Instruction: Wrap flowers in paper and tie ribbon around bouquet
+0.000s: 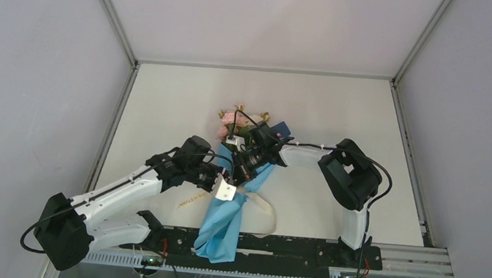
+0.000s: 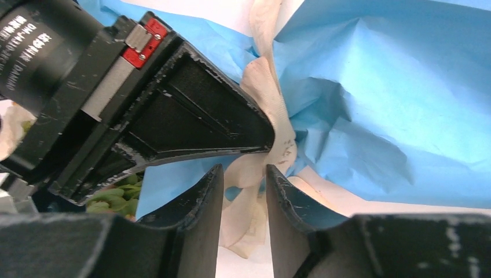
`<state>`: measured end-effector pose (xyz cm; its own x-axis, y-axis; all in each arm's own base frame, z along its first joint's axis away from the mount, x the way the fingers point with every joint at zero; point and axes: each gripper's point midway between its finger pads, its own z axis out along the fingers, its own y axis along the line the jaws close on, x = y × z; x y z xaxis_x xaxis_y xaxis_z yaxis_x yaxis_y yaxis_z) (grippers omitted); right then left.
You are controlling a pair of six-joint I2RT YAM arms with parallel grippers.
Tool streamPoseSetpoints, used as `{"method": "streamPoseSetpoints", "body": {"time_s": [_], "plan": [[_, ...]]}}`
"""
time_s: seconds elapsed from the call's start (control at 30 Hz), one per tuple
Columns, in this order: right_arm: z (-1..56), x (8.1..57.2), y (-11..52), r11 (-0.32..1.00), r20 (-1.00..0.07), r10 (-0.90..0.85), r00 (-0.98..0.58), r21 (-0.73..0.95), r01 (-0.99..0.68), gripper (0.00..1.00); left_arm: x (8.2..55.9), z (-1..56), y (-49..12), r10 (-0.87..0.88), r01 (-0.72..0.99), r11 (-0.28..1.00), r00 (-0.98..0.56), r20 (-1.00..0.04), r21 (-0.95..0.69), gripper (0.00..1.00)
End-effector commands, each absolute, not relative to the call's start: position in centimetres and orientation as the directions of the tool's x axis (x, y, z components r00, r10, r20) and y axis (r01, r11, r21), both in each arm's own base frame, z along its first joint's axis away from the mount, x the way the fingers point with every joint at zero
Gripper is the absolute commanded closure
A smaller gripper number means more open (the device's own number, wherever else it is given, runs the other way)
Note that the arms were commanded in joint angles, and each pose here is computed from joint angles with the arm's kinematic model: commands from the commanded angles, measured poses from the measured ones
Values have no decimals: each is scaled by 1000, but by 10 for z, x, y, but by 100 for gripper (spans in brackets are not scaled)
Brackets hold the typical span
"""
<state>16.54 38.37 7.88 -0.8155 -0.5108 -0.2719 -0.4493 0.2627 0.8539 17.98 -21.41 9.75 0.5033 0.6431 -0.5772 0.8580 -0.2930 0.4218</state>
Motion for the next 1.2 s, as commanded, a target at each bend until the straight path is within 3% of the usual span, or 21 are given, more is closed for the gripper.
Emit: {"method": "streamPoseSetpoints", "body": {"time_s": [0.0, 0.63, 0.8, 1.17], "plan": [[103, 164, 387, 204, -355, -509, -784, 835, -511, 100, 189, 100, -223, 624, 839, -274, 527, -578, 470, 64], [106, 170, 387, 215, -370, -491, -788, 825, -522, 100, 165, 82, -219, 627, 879, -314, 475, -617, 358, 72], [103, 172, 386, 234, -367, -487, -792, 819, -524, 100, 169, 83, -219, 628, 873, -305, 485, -608, 381, 99], [95, 197, 375, 336, -357, -427, -831, 791, -512, 100, 179, 112, -210, 666, 875, -253, 467, -582, 413, 100]]}}
